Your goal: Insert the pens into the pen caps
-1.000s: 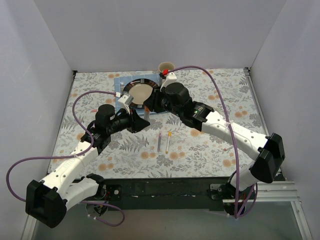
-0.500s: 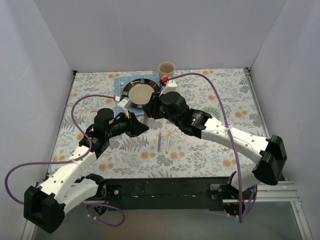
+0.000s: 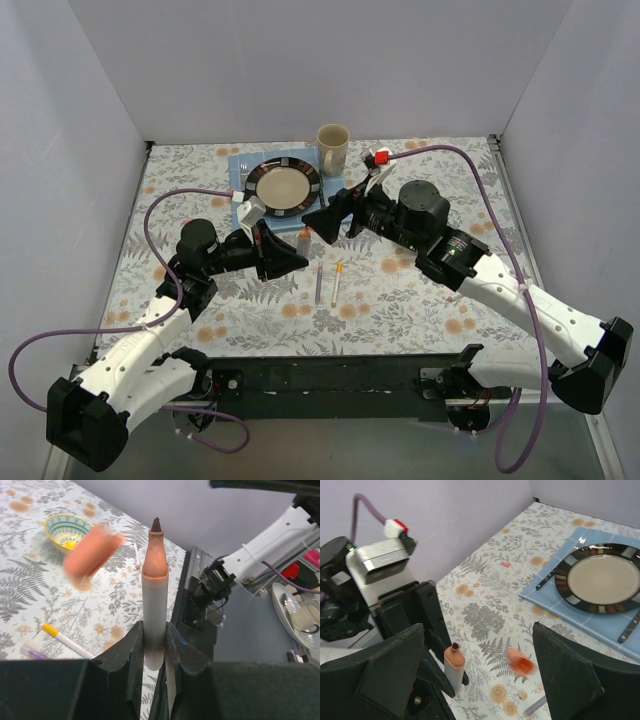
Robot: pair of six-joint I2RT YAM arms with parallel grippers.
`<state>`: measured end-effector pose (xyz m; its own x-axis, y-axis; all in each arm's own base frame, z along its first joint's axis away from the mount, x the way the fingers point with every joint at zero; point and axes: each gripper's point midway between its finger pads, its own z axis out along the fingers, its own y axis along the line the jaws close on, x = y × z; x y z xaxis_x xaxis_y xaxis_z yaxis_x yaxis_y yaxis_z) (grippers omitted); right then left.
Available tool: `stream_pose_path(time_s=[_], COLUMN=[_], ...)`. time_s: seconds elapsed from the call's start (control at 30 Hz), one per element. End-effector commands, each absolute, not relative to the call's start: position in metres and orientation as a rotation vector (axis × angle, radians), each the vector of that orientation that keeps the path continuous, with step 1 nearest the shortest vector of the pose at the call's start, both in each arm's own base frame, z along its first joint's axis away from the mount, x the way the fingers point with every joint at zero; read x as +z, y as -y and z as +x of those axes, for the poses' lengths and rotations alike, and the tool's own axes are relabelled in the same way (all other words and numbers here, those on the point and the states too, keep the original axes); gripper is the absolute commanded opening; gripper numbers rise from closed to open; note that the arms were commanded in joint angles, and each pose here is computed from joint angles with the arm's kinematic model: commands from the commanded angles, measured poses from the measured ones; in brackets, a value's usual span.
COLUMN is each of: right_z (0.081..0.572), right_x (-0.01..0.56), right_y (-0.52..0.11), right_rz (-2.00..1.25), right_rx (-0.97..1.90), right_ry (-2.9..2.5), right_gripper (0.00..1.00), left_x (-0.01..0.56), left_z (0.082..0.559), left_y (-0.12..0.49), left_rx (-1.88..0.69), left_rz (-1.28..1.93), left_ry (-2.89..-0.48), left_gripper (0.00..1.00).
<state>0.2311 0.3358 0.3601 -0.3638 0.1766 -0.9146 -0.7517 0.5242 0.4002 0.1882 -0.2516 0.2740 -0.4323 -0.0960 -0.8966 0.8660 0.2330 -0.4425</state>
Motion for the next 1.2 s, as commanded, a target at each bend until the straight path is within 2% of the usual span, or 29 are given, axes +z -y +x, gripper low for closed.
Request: stream_pose_path(time_s=[0.0, 0.2, 0.3, 0.5, 0.63, 0.83, 1.0, 1.1, 1.17], right_z=[0.204, 0.199, 0.232, 0.277, 0.296, 0.318, 0.338, 0.360, 0.369], right_x=[0.403, 0.403, 0.383, 0.299, 0.249, 0.196, 0.154, 0.141, 0.132], right_y=[-0.341, -0.336, -0.314, -0.264, -0.244, -0.272, -0.302, -0.308, -0.319], right_rz=[-0.672, -0.637, -0.412, -0.173, -0.216, -0.389, -0.533, -0.458, -0.388], right_rx=[1.171, 1.214, 1.062, 0.650, 0.492, 0.524, 0.513, 0.460, 0.485], right_ry=[-1.462, -1.438, -1.553, -1.827, -1.909, -2.065, -2.128, -2.175, -2.202], right_gripper=[0.95, 0.91, 0.88, 0.78, 0.71, 0.65, 0.65, 0.61, 0.62], left_x=[0.284, 0.285, 0.275, 0.259, 0.267, 0.282, 0.284, 0.283, 0.284], left_z=[0.161, 0.176, 0.213, 0.250, 0.257, 0.255, 0.253, 0.251, 0.251], left_y=[0.256, 0.255, 0.243, 0.213, 0.193, 0.178, 0.178, 0.182, 0.183], left_rx=[-1.466, -1.400, -1.210, -0.937, -0.832, -0.775, -0.778, -0.800, -0.804], left_rz=[0.879, 0.803, 0.609, 0.389, 0.296, 0.241, 0.246, 0.266, 0.269], left_ry=[-1.508, -1.531, -1.643, -1.760, -1.730, -1.660, -1.651, -1.650, -1.647], left_gripper=[0.00, 0.00, 0.00, 0.00, 0.00, 0.00, 0.00, 0.00, 0.00])
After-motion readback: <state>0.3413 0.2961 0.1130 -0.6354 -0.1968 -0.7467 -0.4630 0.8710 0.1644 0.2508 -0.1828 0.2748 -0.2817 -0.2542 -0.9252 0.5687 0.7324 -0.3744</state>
